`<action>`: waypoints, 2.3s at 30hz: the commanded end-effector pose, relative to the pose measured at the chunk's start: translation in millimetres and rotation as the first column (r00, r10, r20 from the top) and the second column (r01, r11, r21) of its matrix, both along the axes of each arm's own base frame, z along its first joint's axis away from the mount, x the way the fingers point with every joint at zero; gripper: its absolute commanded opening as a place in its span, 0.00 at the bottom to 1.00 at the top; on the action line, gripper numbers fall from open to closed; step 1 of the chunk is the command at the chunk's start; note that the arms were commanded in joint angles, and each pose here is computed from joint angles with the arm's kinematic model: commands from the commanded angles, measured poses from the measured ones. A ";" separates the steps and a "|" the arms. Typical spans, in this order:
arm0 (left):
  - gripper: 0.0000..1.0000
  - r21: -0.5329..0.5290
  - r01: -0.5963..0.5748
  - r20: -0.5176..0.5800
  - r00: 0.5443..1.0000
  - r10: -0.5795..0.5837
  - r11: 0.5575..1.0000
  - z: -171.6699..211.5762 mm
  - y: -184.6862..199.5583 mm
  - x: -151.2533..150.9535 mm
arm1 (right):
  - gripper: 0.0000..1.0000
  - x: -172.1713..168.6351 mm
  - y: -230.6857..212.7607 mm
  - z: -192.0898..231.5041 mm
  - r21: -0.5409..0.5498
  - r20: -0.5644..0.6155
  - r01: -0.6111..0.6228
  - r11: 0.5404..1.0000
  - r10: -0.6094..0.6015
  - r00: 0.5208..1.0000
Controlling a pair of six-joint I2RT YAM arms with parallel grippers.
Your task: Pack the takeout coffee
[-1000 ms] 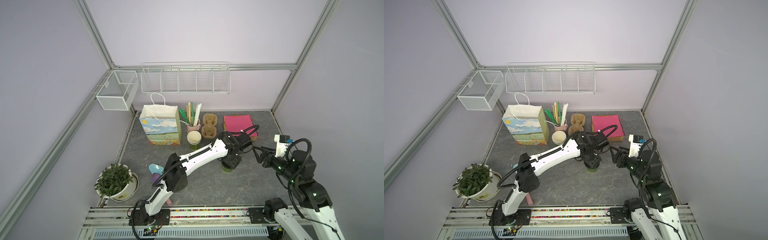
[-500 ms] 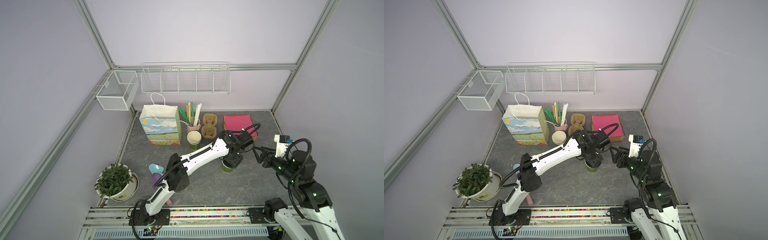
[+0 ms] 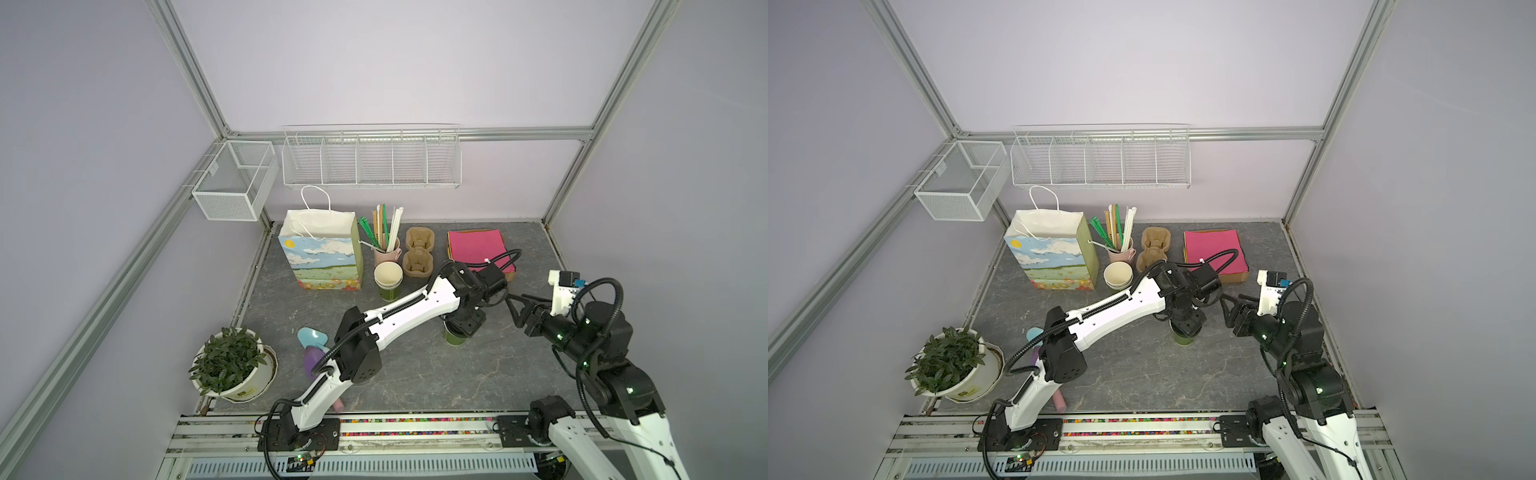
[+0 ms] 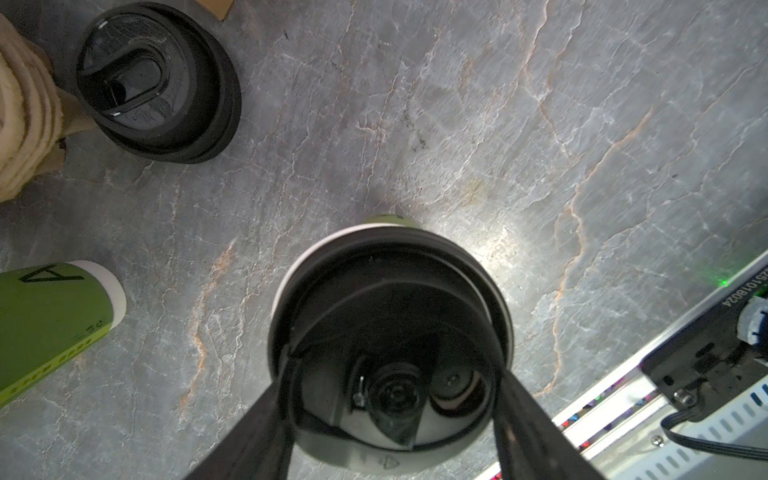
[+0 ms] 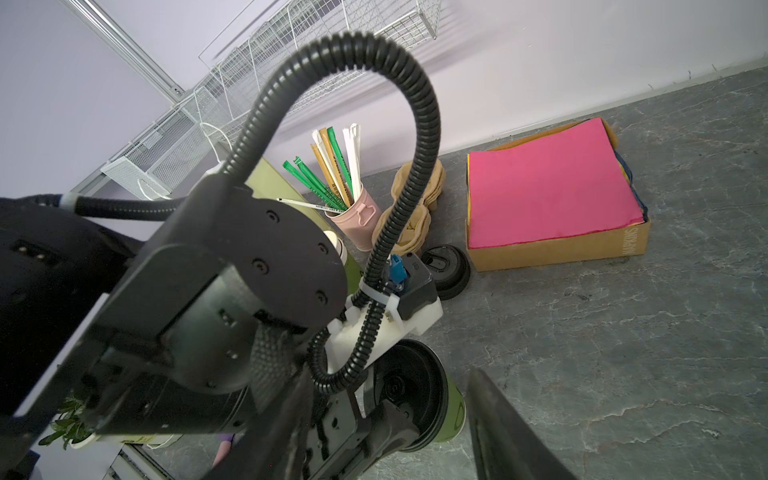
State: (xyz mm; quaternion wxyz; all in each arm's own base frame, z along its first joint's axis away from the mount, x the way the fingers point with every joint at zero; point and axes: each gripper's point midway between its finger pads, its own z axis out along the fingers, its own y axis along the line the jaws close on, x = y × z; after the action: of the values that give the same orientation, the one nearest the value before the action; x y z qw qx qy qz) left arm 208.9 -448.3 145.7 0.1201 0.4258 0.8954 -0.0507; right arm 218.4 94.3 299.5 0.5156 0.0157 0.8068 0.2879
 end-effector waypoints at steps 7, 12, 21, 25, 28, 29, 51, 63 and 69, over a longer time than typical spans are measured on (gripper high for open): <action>0.49 0.055 -0.009 0.011 1.000 0.008 0.998 -1.5 12.8 5.2 | 0.62 -0.5 2.2 -4.4 0.001 -0.001 -0.016 1.000 0.016 1.000; 0.49 0.048 -0.017 0.006 1.000 0.016 0.999 -0.5 13.4 7.5 | 0.62 -0.2 3.2 -4.5 0.002 -0.003 -0.022 1.000 0.022 1.000; 0.49 0.058 -0.017 -0.016 1.000 0.018 0.998 -9.3 12.8 5.8 | 0.62 0.5 4.3 -7.5 0.005 -0.013 -0.026 1.000 0.026 1.000; 0.49 0.062 -0.019 -0.041 0.999 0.021 0.998 -15.7 13.3 2.2 | 0.62 0.1 4.1 -9.1 0.005 -0.019 -0.025 1.000 0.025 0.999; 0.49 0.063 -0.025 -0.053 0.998 0.028 0.998 -22.7 15.6 -1.0 | 0.62 0.3 2.2 -11.7 0.001 -0.031 -0.013 1.000 0.013 0.999; 0.50 0.065 -0.028 -0.055 0.998 0.032 0.998 -25.5 16.5 -1.1 | 0.62 0.6 1.6 -13.7 0.000 -0.038 -0.008 1.000 0.008 0.999; 0.51 0.134 -0.027 -0.164 0.985 0.049 0.991 -75.7 31.9 -22.1 | 0.63 15.8 -10.1 -114.2 0.011 -0.414 0.170 0.985 -0.150 0.898; 0.52 0.181 -0.011 -0.214 0.976 0.050 0.984 -95.4 45.3 -33.7 | 0.65 44.5 25.6 -146.8 0.171 -0.488 0.104 0.980 -0.007 0.873; 0.52 0.189 -0.009 -0.222 0.974 0.052 0.982 -99.4 48.8 -36.0 | 0.65 55.0 36.8 -169.4 0.200 -0.549 0.088 0.976 0.037 0.835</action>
State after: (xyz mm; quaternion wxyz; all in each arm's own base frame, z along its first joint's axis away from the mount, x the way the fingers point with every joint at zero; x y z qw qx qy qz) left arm 216.0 -440.3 130.4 0.1350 0.3987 0.9030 -0.0857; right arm 267.1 122.7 131.0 0.2658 0.1612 0.8950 0.3199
